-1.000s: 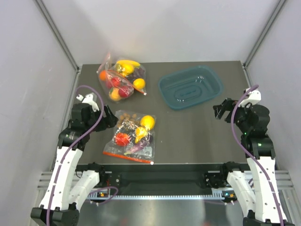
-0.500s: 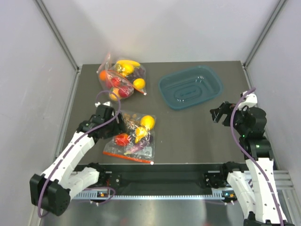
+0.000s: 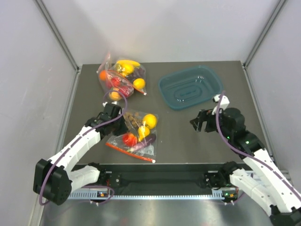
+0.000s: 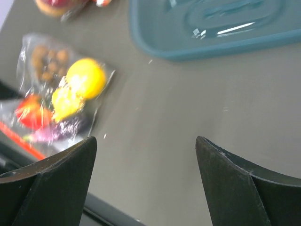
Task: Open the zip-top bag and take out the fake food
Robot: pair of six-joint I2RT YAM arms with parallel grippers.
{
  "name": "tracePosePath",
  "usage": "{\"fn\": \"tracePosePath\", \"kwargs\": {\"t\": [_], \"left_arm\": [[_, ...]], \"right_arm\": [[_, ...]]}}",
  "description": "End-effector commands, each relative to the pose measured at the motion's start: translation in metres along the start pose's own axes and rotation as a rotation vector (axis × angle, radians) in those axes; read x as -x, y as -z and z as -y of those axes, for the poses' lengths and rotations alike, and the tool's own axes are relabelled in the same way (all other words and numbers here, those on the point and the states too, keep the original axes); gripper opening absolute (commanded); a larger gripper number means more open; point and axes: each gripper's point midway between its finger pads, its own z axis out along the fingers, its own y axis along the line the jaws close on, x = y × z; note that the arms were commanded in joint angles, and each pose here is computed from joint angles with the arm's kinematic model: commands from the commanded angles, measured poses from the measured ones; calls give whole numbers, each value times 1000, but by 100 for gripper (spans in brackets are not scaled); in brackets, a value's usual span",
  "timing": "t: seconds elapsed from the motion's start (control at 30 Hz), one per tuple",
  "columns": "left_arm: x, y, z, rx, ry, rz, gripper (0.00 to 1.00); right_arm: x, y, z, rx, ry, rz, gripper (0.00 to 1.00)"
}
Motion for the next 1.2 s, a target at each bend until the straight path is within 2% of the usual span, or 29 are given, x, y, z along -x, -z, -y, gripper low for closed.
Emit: {"fn": "tracePosePath", "kwargs": {"t": [0.0,0.23,0.4,0.67,0.93,1.07,1.17], "left_arm": [[28,0,47,-182,40,74,0],[77,7,76,-235,75,218,0],[94,1,79,-218,99,260,0],[86,-23,75,-225,99,217,0],[79,-24,74,-219,88,181,0],[74,-22,71,-204,66,156,0],[69,-20,68,-195,51,137,0]], "right_arm": [[1,-18,-24,20,11,13,85],[-21,-41,-75,142,65,-61,86],[-54,-56,-104,230,89,-152,86],[-92,-87,-143,301,126,-245,86],[-126,-129,-183,365,85,-315,84],[-134,-139,-207,385,81,-308,82],[-147,-149,-211,331,77,-338,80]]}}
